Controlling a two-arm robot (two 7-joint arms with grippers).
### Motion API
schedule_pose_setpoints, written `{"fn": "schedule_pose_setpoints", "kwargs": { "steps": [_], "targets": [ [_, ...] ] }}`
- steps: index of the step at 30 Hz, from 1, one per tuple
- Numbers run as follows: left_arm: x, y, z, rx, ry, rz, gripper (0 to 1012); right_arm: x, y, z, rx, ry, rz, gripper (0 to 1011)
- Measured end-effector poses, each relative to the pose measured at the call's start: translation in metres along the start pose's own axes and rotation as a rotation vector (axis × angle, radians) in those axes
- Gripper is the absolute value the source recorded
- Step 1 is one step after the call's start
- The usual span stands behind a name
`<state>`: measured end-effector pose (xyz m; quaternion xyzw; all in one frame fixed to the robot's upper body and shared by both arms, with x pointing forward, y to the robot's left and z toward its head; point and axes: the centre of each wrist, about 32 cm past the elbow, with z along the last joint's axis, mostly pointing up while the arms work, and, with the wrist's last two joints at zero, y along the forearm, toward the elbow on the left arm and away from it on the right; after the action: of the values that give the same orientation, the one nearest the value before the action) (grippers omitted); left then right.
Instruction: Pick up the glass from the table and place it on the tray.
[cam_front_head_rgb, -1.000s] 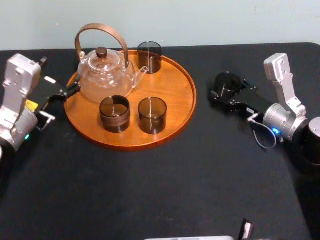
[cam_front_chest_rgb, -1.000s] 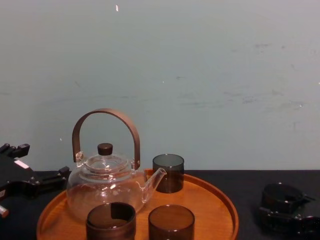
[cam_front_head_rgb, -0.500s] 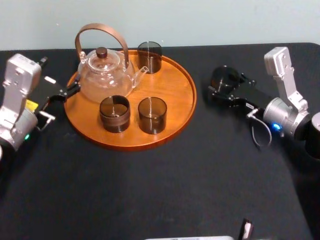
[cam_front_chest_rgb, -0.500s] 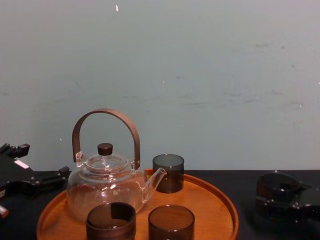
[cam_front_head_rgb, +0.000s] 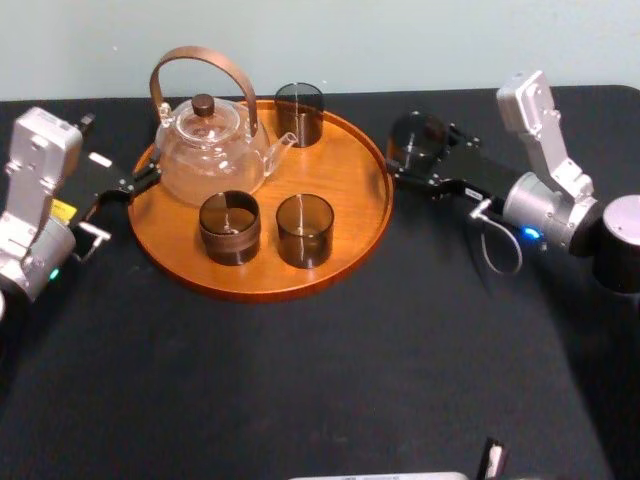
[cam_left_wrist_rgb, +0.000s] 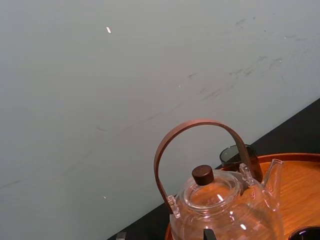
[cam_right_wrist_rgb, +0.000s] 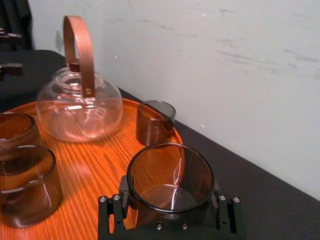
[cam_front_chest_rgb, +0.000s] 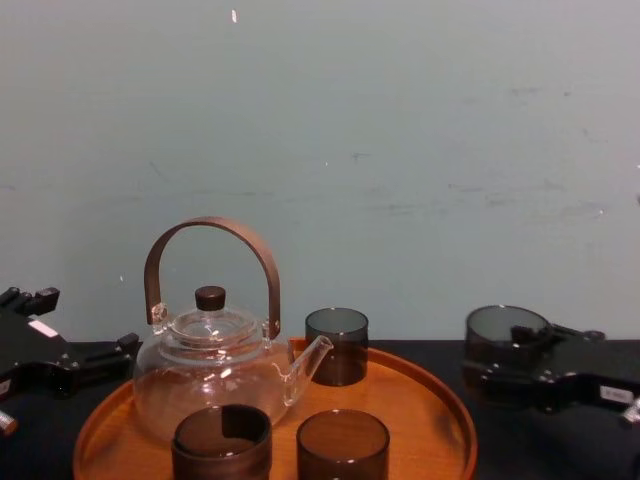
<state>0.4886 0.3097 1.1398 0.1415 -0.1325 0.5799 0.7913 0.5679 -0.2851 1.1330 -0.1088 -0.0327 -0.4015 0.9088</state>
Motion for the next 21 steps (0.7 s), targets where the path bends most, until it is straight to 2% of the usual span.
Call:
{"fn": "schedule_pose_setpoints", "kwargs": {
  "steps": [12,21],
  "targets": [
    [0.0000,0.000,0.000,0.000,0.000,0.000,1001,-0.0010,0.032,0.003,0.019,-0.022,0.063,905],
    [0.0000,0.000,0.000,0.000,0.000,0.000,1002,-0.0045,0.049,0.003,0.022,-0.024,0.096,905]
  ]
}}
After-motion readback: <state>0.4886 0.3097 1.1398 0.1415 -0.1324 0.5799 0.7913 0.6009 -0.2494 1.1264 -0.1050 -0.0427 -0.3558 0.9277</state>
